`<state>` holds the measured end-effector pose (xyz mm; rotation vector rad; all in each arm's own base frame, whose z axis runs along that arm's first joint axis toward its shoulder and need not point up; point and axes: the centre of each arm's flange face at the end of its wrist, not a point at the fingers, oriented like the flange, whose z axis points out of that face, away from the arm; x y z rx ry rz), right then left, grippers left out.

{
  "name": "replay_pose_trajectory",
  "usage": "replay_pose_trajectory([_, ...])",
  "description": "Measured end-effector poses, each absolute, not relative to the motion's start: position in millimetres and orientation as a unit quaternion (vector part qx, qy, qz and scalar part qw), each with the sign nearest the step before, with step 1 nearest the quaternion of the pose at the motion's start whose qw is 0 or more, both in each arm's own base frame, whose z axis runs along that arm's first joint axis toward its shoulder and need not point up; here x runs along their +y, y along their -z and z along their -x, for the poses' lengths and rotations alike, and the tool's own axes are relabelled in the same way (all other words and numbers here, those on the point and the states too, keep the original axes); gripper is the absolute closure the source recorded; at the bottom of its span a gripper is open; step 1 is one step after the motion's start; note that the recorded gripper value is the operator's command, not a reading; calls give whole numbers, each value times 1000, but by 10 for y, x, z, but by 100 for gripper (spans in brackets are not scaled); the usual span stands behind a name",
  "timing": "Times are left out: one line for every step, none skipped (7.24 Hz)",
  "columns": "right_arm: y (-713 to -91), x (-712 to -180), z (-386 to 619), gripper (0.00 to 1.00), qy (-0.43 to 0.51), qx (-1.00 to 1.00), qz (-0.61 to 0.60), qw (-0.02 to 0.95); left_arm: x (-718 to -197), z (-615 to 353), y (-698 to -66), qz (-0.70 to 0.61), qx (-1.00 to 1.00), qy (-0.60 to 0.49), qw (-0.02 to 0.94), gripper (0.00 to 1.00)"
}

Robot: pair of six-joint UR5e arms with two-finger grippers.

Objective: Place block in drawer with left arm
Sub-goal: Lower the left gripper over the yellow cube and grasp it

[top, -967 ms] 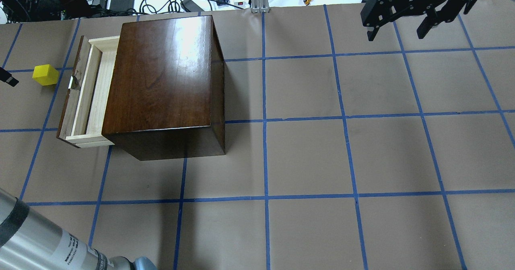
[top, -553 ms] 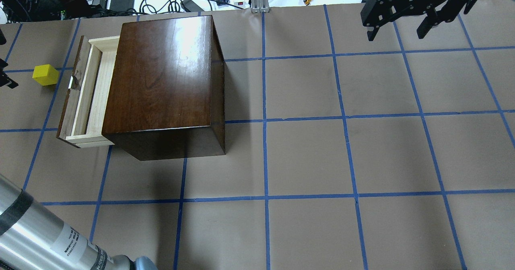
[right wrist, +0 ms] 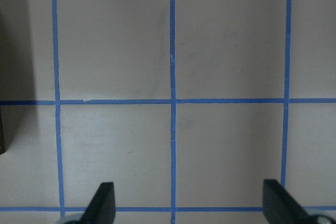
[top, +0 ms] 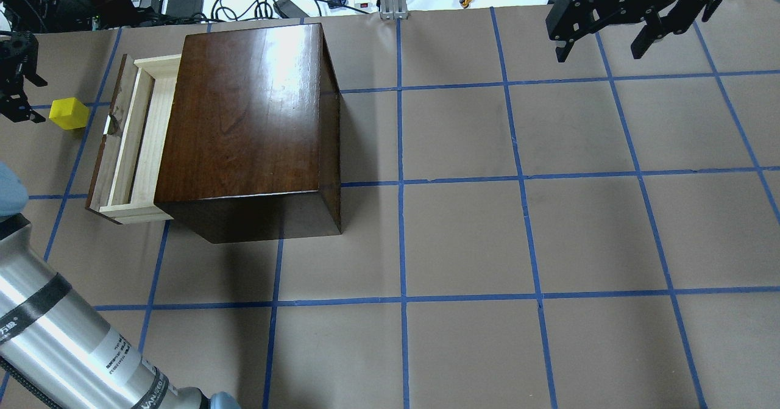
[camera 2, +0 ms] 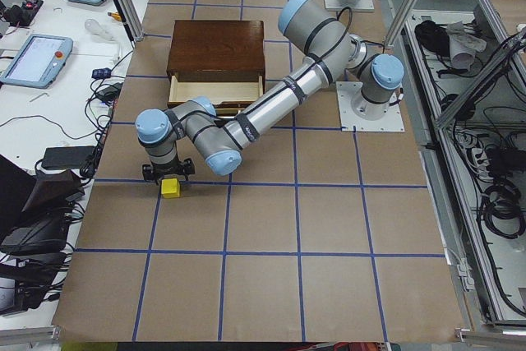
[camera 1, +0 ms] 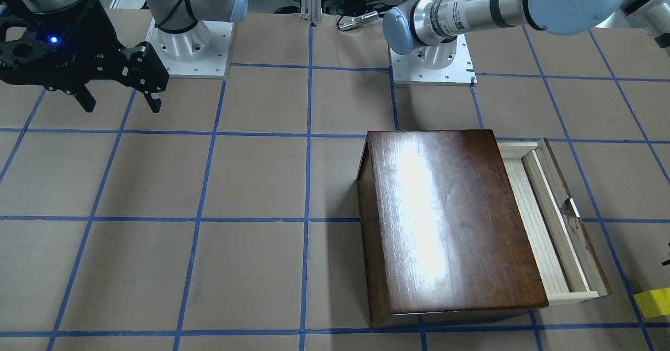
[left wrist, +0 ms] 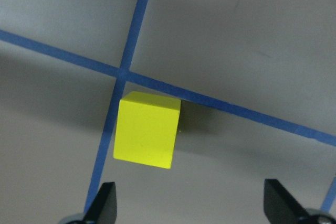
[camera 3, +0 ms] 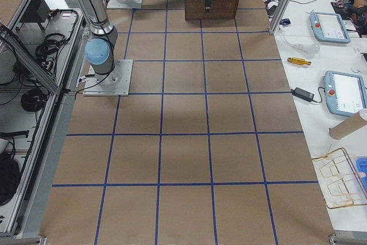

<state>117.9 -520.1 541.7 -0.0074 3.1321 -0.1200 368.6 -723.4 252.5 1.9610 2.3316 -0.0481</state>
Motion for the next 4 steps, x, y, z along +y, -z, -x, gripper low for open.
replay_pose_trajectory([-5416,-5201,-1178,0,38,999,2,3,-7302,-3660,-2426,-665,746,26,44,2])
replay_pose_trajectory([-5417,-5200,-1178,0,38,999,2,3,-7347,-3659,-2357,-676,735,33,42,2])
replay_pose_trajectory([-5417,-5200,-1177,0,38,999,2,3,-7374,-3670,-2288,-681,730,35,39,2])
replay_pose_trajectory([-5416,-5201,-1176,0,38,999,2,3,-7396,-3686,-2239,-682,729,36,38,2])
